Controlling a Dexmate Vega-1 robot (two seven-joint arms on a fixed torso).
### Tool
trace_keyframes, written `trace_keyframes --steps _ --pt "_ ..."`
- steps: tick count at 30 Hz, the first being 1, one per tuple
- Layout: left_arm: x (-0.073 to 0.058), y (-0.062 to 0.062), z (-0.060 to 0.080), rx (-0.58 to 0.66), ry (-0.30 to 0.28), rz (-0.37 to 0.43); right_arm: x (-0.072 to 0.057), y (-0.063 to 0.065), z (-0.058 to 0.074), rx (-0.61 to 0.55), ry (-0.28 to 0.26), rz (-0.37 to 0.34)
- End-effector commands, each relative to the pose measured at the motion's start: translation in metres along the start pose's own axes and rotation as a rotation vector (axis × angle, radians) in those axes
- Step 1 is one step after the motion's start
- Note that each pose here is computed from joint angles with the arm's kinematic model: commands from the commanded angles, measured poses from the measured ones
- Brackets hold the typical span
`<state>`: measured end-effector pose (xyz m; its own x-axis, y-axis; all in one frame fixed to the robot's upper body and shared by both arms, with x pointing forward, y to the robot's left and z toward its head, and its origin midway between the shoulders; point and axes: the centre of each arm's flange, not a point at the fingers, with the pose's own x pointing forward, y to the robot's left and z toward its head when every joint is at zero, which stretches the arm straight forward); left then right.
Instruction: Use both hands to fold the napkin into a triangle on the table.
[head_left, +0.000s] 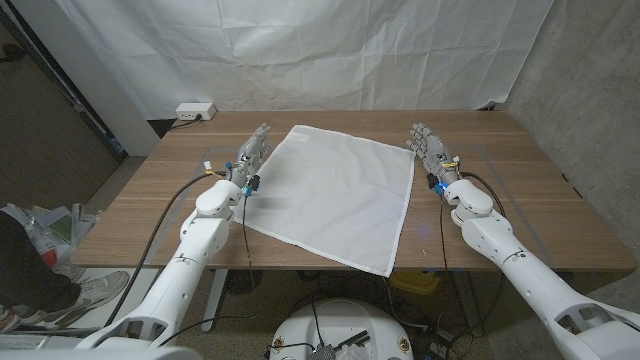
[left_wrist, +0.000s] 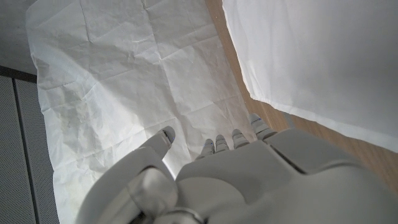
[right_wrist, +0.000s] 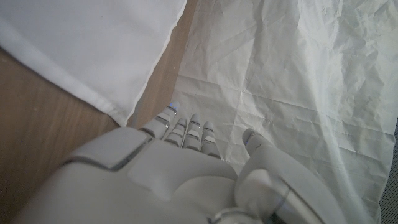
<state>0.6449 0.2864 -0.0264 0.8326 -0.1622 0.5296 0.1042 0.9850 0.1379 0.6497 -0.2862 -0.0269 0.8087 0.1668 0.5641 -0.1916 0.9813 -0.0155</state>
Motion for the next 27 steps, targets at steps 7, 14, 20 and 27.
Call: trace_keyframes --steps 7,14,20,27 --pt "-0.032 0.005 0.016 0.265 0.035 0.146 0.001 -0.001 0.003 -0.069 -0.008 -0.015" --pt "-0.046 0.009 0.017 0.332 0.055 0.167 0.002 0.001 0.006 -0.178 -0.02 -0.03" --pt "-0.056 0.01 0.019 0.398 0.067 0.18 0.003 0.003 0.008 -0.233 -0.028 -0.032" --pt "-0.064 0.008 0.022 0.474 0.089 0.167 0.006 0.004 0.01 -0.261 -0.036 -0.039"
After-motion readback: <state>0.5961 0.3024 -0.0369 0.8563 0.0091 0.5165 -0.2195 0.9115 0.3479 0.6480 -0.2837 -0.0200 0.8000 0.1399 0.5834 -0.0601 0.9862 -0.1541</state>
